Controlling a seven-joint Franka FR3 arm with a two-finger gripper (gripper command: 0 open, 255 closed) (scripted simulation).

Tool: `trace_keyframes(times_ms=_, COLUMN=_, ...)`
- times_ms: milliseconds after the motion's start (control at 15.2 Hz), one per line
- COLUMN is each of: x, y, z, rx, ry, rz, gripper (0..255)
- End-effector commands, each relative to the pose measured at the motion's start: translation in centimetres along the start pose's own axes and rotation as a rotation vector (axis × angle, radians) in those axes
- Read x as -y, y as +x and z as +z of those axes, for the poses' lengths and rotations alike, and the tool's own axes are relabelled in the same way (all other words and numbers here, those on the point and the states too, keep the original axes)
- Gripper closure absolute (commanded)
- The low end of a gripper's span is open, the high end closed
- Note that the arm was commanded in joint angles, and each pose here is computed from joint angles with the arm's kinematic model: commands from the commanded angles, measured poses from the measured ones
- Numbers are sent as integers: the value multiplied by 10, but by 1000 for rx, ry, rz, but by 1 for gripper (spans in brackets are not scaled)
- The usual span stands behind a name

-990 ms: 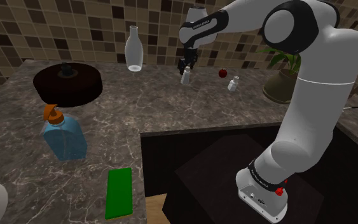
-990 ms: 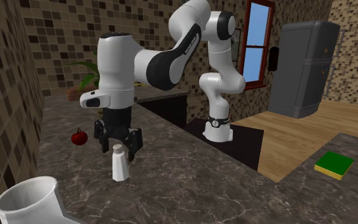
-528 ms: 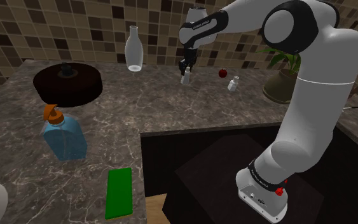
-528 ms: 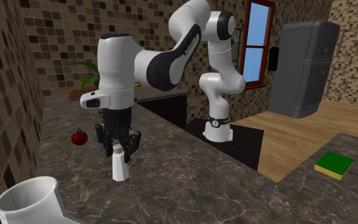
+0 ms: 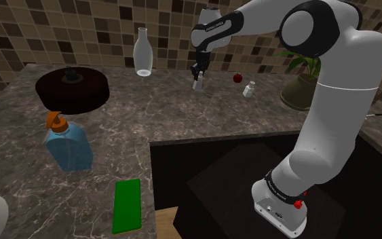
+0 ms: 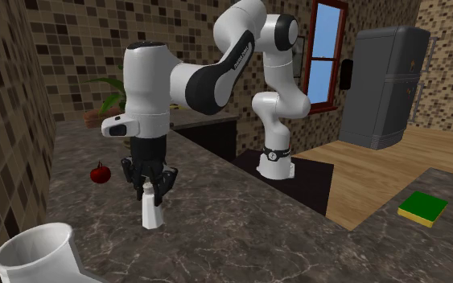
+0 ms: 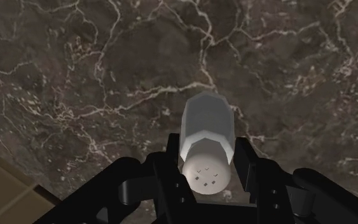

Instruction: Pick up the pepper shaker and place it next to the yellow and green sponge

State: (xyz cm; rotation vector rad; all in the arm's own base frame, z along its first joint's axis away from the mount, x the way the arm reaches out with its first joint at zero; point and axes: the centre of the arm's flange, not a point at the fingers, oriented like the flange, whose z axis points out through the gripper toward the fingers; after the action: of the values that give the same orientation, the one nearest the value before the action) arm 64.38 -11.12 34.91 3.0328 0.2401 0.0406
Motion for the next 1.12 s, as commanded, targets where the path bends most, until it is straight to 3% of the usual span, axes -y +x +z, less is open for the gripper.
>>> trace_keyframes(times_ms=0, x=0, y=0, z=0, rx=0, ry=0, rz=0, gripper=255)
trace_keyframes(times_ms=1056, x=-9, y=2, z=-84, rx=0, ry=0, rz=0, gripper=255)
